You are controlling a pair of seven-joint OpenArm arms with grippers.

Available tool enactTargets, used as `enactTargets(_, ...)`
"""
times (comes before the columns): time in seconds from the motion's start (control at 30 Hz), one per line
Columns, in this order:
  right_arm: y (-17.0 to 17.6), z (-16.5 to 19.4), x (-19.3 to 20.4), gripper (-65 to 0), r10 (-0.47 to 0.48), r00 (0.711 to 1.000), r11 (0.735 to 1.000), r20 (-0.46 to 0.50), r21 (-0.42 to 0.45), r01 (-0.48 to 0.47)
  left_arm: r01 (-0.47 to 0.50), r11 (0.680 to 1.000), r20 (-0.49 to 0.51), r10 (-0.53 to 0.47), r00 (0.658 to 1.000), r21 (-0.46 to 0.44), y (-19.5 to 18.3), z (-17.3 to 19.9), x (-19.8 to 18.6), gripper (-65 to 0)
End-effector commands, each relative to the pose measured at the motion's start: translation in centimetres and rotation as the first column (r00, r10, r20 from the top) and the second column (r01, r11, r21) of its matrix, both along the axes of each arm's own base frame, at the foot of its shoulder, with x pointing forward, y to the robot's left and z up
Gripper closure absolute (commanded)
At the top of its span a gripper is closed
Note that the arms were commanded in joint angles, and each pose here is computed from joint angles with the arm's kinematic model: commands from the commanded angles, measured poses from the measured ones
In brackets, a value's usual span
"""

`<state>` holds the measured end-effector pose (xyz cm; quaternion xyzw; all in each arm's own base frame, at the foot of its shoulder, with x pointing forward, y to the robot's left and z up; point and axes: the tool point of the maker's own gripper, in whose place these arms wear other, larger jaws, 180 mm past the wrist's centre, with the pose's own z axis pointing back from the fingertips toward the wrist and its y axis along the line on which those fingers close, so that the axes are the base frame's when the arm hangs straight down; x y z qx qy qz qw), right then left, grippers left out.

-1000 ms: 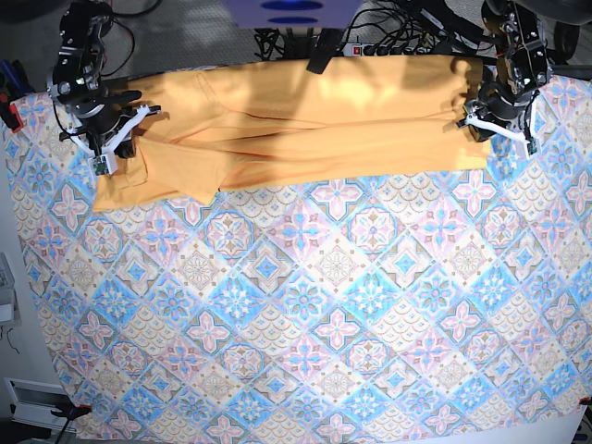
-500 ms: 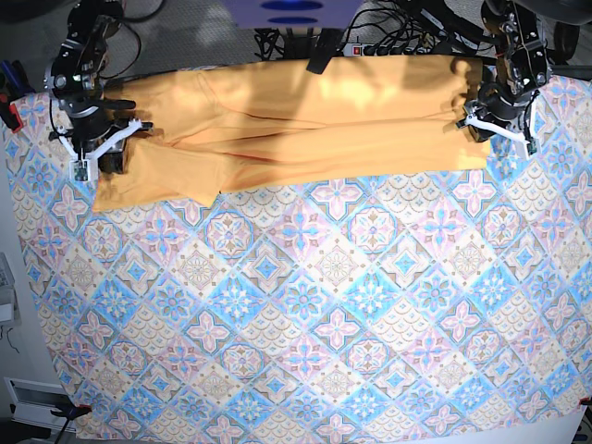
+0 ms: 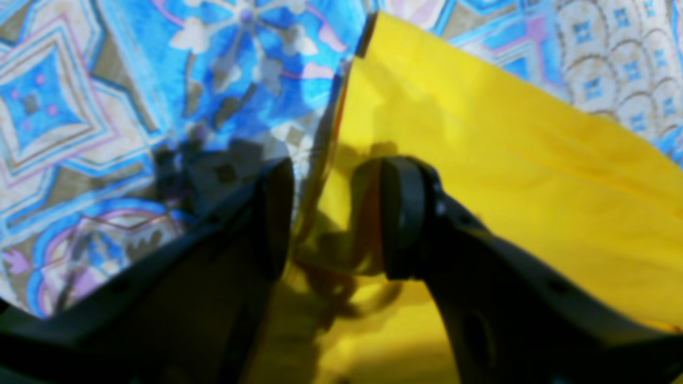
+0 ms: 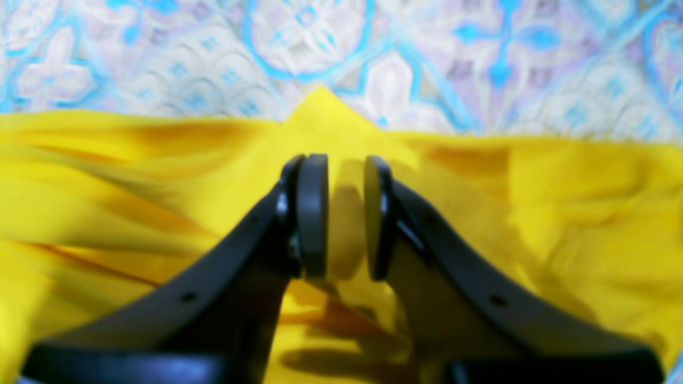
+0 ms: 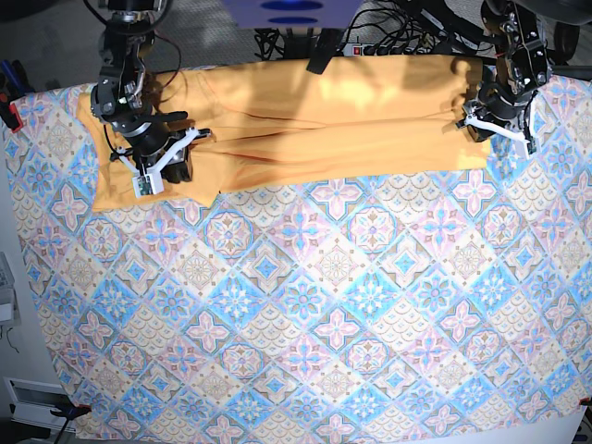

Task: Fold the T-shirt properly
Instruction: 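Slide the right gripper inward along the strip and hold it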

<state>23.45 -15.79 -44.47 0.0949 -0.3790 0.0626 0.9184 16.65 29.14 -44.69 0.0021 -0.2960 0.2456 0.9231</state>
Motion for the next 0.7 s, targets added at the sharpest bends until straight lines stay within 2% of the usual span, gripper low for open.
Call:
enactTargets(0.0,-0.5,0.0,-0.4,-11.8,-0.004,1.000,1.000,0.002,-0.002,0.004,0.001,1.000,0.034,-0.002,0.999,0.007,0.4,0.9,0.6,-26.8)
enactTargets(0.1,-0.6,-0.9,-1.9,-11.8,-0.004,0.999,1.000,-0.035,-0.004,0.004,-0.001,1.000,0.037,0.001,0.999,0.002,0.4,0.9,0.6,-26.8)
enactTargets(0.23,-0.7,-2.3,-3.9,-11.8,0.006,0.991,1.000,-0.134,-0.020,-0.008,-0.001,1.000,0.037,0.001,0.999,0.002,0.4,0.9,0.6,-26.7)
enactTargets(0.3,-0.7,-2.4,-4.1,-11.8,0.007,0.989,1.000,-0.146,-0.022,-0.011,-0.004,1.000,0.039,0.004,0.999,0.003,0.5,1.0,0.7,-26.6)
enactTargets(0.4,-0.6,-1.4,-4.1,-11.7,0.015,0.992,0.999,-0.122,-0.031,-0.019,-0.004,1.000,0.039,0.004,0.999,0.003,0.5,1.0,0.7,-26.3)
enactTargets(0.5,-0.4,1.3,-2.9,-11.7,0.033,0.999,0.998,-0.041,-0.052,-0.035,-0.007,1.000,0.039,0.006,0.999,0.005,0.5,1.0,0.5,-26.3)
enactTargets(0.67,0.3,4.5,-2.2,-11.7,0.058,0.996,0.997,0.065,-0.062,-0.054,-0.066,0.998,0.055,0.066,0.996,0.004,2.3,1.6,0.0,-26.3)
